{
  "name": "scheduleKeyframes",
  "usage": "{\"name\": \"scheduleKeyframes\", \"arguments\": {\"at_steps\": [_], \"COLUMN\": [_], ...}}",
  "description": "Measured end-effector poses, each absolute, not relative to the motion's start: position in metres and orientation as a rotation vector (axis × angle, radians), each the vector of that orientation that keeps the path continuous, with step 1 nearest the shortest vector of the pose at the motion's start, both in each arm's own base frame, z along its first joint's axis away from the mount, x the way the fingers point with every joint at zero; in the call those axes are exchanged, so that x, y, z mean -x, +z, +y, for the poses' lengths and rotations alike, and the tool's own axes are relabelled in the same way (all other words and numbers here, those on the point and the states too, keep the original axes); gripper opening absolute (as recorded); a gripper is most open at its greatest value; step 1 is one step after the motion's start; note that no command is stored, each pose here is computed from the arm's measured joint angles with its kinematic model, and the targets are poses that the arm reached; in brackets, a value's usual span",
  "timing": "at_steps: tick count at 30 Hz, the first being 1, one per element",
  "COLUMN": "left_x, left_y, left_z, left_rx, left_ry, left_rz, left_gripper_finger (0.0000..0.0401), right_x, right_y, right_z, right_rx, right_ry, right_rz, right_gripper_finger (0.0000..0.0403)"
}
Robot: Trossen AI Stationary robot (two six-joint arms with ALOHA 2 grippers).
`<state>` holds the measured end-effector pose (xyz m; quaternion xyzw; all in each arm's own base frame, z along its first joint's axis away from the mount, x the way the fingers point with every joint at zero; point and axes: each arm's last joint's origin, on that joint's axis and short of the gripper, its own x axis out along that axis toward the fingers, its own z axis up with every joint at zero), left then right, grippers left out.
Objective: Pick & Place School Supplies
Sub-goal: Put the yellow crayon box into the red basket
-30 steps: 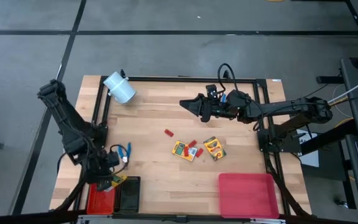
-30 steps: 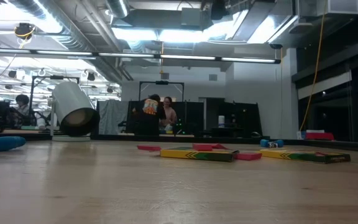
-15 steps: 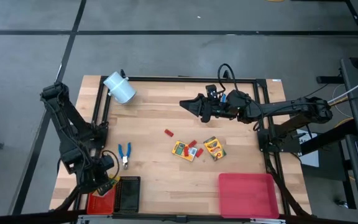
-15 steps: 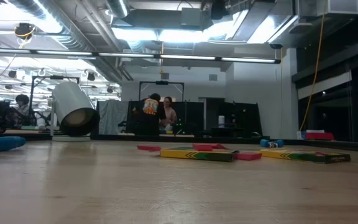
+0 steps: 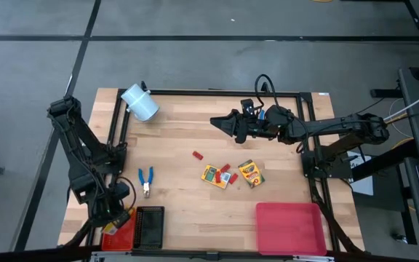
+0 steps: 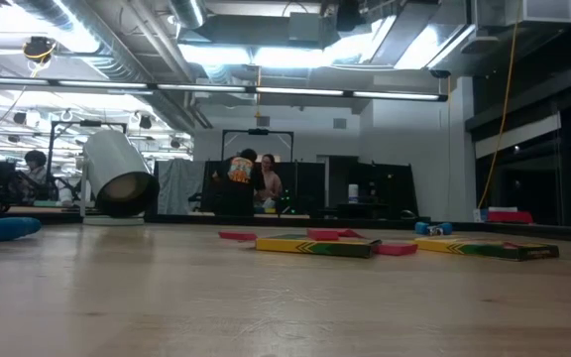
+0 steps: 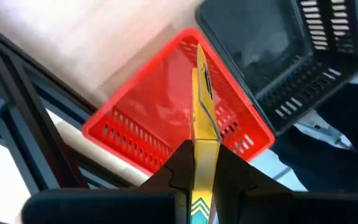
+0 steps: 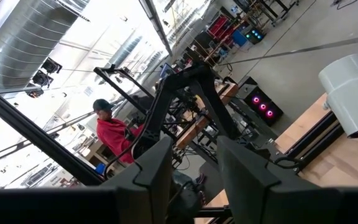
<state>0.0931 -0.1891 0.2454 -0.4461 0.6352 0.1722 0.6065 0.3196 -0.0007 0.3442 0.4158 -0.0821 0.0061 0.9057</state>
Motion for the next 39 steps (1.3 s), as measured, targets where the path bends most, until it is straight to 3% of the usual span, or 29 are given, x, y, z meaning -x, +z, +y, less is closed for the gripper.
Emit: {"name": "scheduleKeyframes", "arguments": {"at_steps": [12, 27, 39], "left_x": [-0.095, -0.111, -0.109], "left_y": [0.247, 0.223, 0.226], "left_z": [-0.193, -0.215, -0.209], "left_rx": [1.093, 1.153, 1.112], "left_ry": [0.408, 0.527, 0.518], "left_rz": [1.491, 1.502, 1.465], "left_gripper_finger": [0.0026, 0.0026, 0.0181], "right_x": [-0.320, -0.320, -0.320], "right_y": [0.344, 0.344, 0.344], "right_z": [-0.001, -0.001, 0.000], "right_rx": [-0.840, -0.824, -0.824], "right_ry": [0.008, 0.012, 0.024], "right_rz": [-0.170, -0.168, -0.163], "right_gripper_finger": [0.0131, 0.0131, 0.0131]}}
